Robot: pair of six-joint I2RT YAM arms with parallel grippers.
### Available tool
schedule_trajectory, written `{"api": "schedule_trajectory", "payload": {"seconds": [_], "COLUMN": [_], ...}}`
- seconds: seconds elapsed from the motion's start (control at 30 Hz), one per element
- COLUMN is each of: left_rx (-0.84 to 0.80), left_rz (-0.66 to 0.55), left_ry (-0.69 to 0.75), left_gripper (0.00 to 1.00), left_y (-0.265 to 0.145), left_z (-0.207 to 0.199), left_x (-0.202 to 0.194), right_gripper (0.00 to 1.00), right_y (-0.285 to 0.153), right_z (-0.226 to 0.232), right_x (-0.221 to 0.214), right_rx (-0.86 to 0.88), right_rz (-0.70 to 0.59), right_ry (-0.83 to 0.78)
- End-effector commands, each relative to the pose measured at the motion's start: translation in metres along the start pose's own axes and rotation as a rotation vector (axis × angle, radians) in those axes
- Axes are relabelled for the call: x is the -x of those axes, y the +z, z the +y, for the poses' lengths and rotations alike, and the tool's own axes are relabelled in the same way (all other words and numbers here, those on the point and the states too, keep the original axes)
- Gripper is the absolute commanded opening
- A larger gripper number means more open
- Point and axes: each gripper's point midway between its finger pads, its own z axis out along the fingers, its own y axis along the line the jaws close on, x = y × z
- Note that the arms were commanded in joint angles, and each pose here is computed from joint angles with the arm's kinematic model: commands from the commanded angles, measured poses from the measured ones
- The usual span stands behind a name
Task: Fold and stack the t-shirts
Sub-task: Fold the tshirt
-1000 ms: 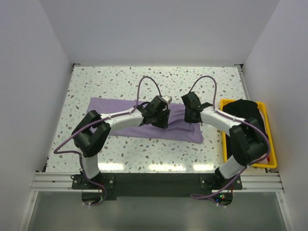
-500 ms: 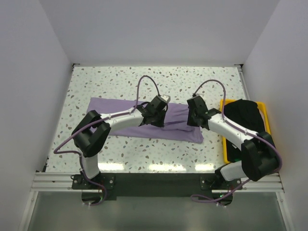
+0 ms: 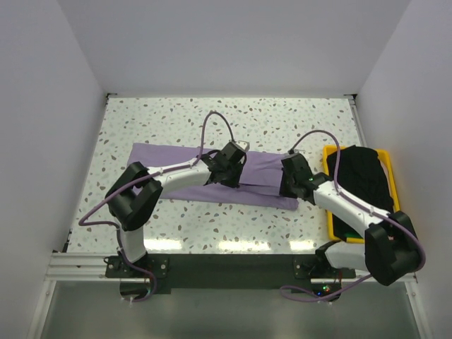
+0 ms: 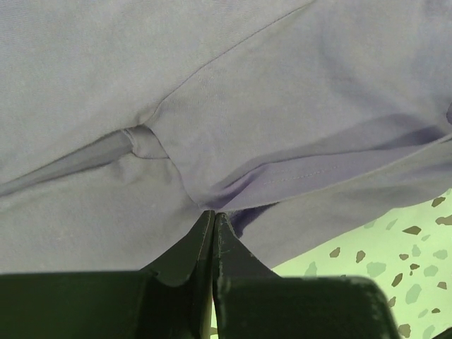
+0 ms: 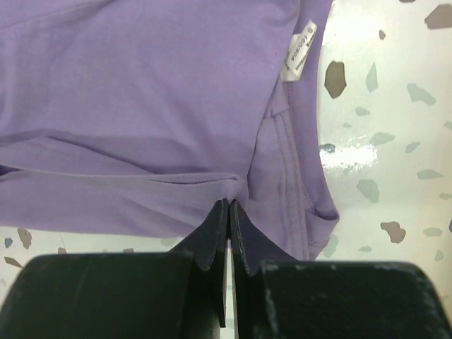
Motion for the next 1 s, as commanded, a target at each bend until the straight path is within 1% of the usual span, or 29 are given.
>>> {"api": "schedule_trajectory", "payload": {"seconds": [0.0,0.13,0.2,0.3,0.33,0.37,0.4,0.53,0.6,0.63,0.67,0.7,0.73,0.77,0.8,0.83,0.87,0.97], "left_rx": [-0.029,-0.041,-0.052,-0.064,-0.064,-0.076,-0.082,-0.138,-0.145,-0.154,-0.138,-0.135,-0.139,-0.126,-0.13,-0.143,-0.137,-0.161], "left_rz": [-0.056,-0.042,-0.047,-0.05,-0.047,-0.065,-0.074,-0.112,-0.139,-0.161,-0.126,-0.122,-0.14,-0.108,-0.1,-0.102,-0.075,-0.038], "left_ry": [0.027,0.038,0.045,0.052,0.052,0.052,0.05,0.042,0.038,0.038,0.04,0.043,0.041,0.039,0.039,0.032,0.03,0.028], "left_gripper": [0.04,0.08,0.13,0.26,0.3,0.33,0.34,0.34,0.34,0.34,0.34,0.33,0.31,0.3,0.29,0.28,0.27,0.24], "left_y": [-0.016,-0.018,-0.02,-0.026,-0.027,-0.035,-0.039,-0.057,-0.059,-0.061,-0.049,-0.045,-0.043,-0.027,-0.021,-0.017,-0.003,0.014], "left_z": [-0.009,-0.009,-0.01,-0.011,-0.009,-0.012,-0.012,-0.021,-0.024,-0.03,-0.028,-0.031,-0.035,-0.034,-0.037,-0.042,-0.04,-0.046], "left_x": [0.021,0.014,0.015,0.013,0.01,0.015,0.017,0.027,0.037,0.05,0.046,0.05,0.062,0.056,0.057,0.063,0.056,0.048], "right_gripper": [0.01,0.07,0.13,0.21,0.25,0.27,0.3,0.32,0.34,0.34,0.34,0.34,0.34,0.34,0.34,0.34,0.34,0.33], "right_y": [-0.005,-0.006,-0.007,-0.012,-0.014,-0.018,-0.022,-0.036,-0.037,-0.035,-0.037,-0.028,-0.025,-0.024,-0.019,-0.009,-0.005,0.012], "right_z": [0.004,0.004,0.004,0.007,0.006,0.007,0.008,0.01,0.013,0.014,0.019,0.019,0.019,0.025,0.026,0.026,0.027,0.032], "right_x": [0.0,-0.009,-0.013,-0.014,-0.015,-0.012,-0.01,0.004,0.016,0.018,0.029,0.029,0.033,0.042,0.045,0.044,0.045,0.039], "right_rx": [0.042,0.062,0.073,0.096,0.098,0.109,0.116,0.131,0.133,0.123,0.125,0.101,0.086,0.088,0.081,0.059,0.053,0.049], "right_rz": [-0.023,-0.011,-0.007,-0.008,-0.006,-0.02,-0.027,-0.076,-0.109,-0.105,-0.122,-0.099,-0.101,-0.111,-0.112,-0.098,-0.095,-0.056], "right_ry": [0.05,0.067,0.072,0.083,0.087,0.096,0.097,0.119,0.127,0.124,0.124,0.11,0.106,0.107,0.104,0.099,0.101,0.098]}}
